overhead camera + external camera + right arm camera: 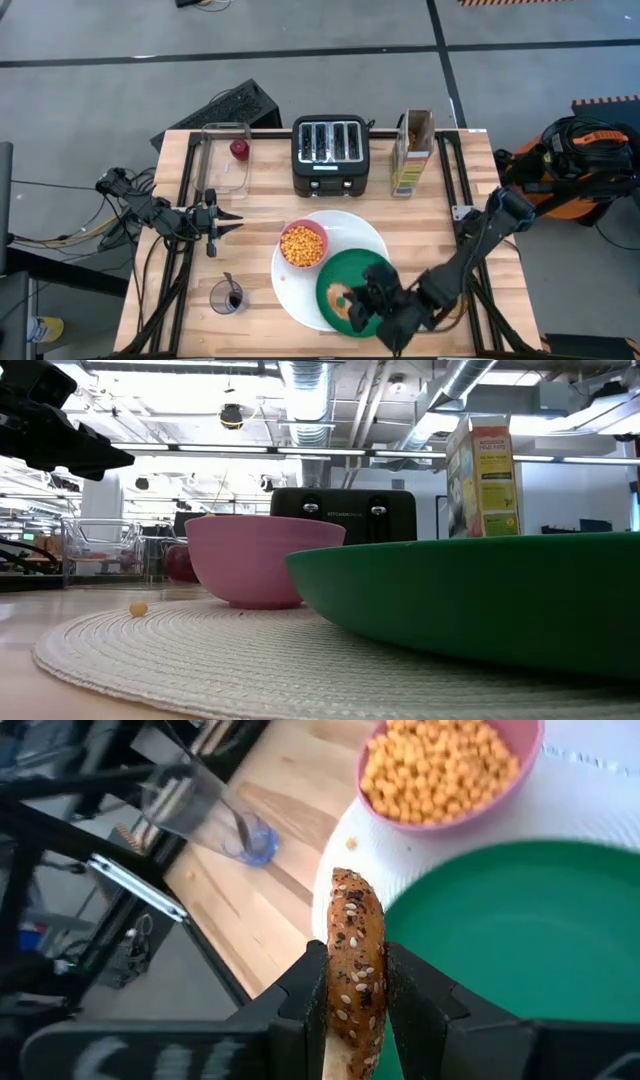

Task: Arrange a breakfast setting
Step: Put the toasted bread on the green plate, then put the spoon on the left of the pink bowl

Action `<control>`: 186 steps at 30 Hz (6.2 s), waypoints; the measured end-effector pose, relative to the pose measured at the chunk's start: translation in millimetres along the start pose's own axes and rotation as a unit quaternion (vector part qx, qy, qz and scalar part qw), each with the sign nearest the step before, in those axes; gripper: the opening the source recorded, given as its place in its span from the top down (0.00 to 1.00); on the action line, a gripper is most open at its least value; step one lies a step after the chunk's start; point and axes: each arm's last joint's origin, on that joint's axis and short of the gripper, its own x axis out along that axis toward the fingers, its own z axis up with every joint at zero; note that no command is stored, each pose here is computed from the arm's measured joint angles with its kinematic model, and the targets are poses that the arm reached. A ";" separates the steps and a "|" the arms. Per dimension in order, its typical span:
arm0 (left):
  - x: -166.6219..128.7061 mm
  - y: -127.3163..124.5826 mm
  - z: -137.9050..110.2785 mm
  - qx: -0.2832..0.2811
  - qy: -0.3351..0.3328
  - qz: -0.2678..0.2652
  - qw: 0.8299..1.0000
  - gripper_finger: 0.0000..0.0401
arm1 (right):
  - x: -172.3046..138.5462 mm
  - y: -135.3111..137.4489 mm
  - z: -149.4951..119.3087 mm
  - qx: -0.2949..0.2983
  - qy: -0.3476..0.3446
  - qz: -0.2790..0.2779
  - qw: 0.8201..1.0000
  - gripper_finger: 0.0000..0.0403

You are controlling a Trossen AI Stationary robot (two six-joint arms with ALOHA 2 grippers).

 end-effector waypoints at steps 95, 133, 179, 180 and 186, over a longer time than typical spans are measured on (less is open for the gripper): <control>0.0 0.0 0.0 0.000 0.000 0.000 1.000 0.83 | -29.6 -78.8 32.5 -0.058 -0.123 0.009 0.991 0.35; 0.0 0.0 0.1 0.000 0.000 0.000 1.000 0.83 | -1.4 -22.9 72.5 -0.207 -0.096 0.264 0.937 0.35; -3.4 -3.2 27.4 -0.179 -0.114 -0.091 0.973 0.83 | -58.0 -68.2 181.0 -0.128 -0.196 0.214 0.948 0.35; -4.0 -1.2 30.5 -0.201 -0.129 -0.070 0.968 0.83 | -57.9 -68.3 181.0 -0.128 -0.196 0.213 0.949 0.35; -12.5 11.8 50.9 -0.351 -0.229 0.022 0.908 0.83 | -60.4 -69.1 181.9 -0.159 -0.160 0.252 0.941 0.35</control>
